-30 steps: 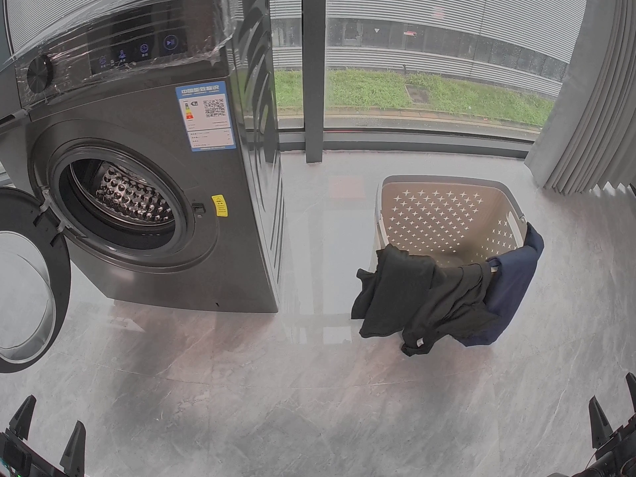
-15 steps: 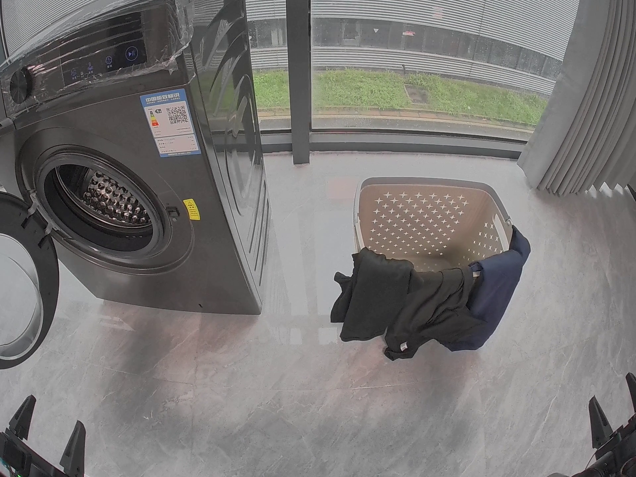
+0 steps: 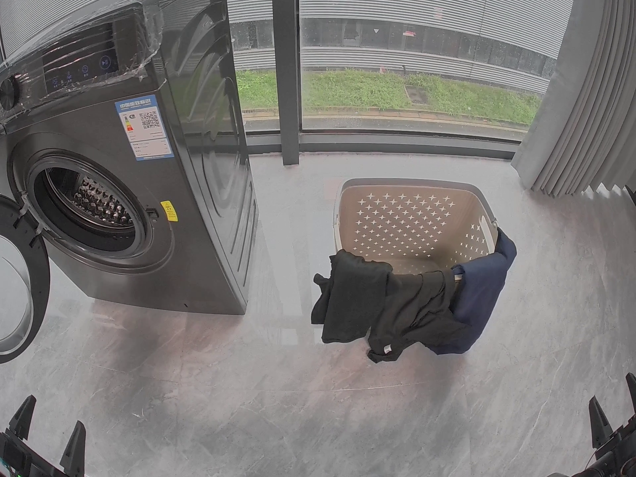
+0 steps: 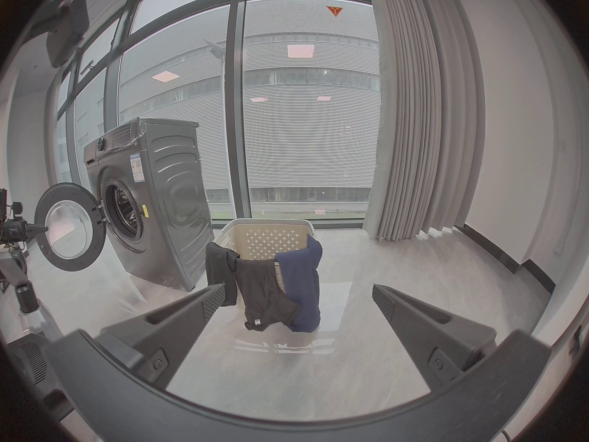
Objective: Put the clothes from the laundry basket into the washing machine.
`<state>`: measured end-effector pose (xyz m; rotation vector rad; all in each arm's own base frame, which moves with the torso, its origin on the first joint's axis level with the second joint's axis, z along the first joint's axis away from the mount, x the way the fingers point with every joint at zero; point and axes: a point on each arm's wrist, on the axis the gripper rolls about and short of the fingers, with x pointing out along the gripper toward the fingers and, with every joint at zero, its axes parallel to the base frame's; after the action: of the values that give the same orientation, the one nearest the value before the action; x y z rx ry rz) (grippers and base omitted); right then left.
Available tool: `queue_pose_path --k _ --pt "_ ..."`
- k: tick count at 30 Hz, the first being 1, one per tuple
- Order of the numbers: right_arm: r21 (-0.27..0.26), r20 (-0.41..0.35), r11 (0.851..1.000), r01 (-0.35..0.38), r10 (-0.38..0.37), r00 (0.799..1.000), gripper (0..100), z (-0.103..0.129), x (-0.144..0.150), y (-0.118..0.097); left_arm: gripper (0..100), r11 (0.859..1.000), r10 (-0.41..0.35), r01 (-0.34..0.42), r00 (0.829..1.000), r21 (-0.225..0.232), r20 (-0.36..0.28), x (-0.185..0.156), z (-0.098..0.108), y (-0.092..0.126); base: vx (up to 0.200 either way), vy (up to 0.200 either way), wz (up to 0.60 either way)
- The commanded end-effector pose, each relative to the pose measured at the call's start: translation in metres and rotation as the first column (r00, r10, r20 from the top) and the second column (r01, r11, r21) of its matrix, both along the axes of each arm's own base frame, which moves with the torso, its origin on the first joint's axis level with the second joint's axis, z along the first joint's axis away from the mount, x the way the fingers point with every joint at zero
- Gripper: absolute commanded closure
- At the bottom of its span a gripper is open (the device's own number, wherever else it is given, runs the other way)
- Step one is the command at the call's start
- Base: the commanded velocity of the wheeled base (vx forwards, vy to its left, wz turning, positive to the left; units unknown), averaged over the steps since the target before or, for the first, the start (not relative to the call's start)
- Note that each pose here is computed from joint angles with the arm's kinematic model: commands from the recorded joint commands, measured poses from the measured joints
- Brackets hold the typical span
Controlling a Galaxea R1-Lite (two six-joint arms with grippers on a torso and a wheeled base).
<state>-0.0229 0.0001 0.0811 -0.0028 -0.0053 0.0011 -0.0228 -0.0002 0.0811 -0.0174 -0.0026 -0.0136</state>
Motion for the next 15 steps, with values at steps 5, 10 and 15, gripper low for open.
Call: queue_pose_path --k 5,10,15 --pt "0.000 -0.001 1.000 0.000 0.000 1.000 0 -0.0052 0.0001 0.0000 0 1.000 0.000 0.000 1.000 -0.001 0.000 0.0000 -0.0053 0.0000 0.000 -0.200 0.00" --pt "0.000 -0.001 1.000 0.000 0.000 1.000 0 -0.0052 0.0001 0.0000 0 1.000 0.000 0.000 1.000 -0.001 0.000 0.0000 -0.0053 0.0000 0.000 0.000 0.00" --pt "0.000 -0.001 1.000 0.000 0.000 1.000 0 -0.0052 0.0001 0.0000 0 1.000 0.000 0.000 1.000 -0.001 0.000 0.0000 -0.0053 0.0000 0.000 0.000 0.00"
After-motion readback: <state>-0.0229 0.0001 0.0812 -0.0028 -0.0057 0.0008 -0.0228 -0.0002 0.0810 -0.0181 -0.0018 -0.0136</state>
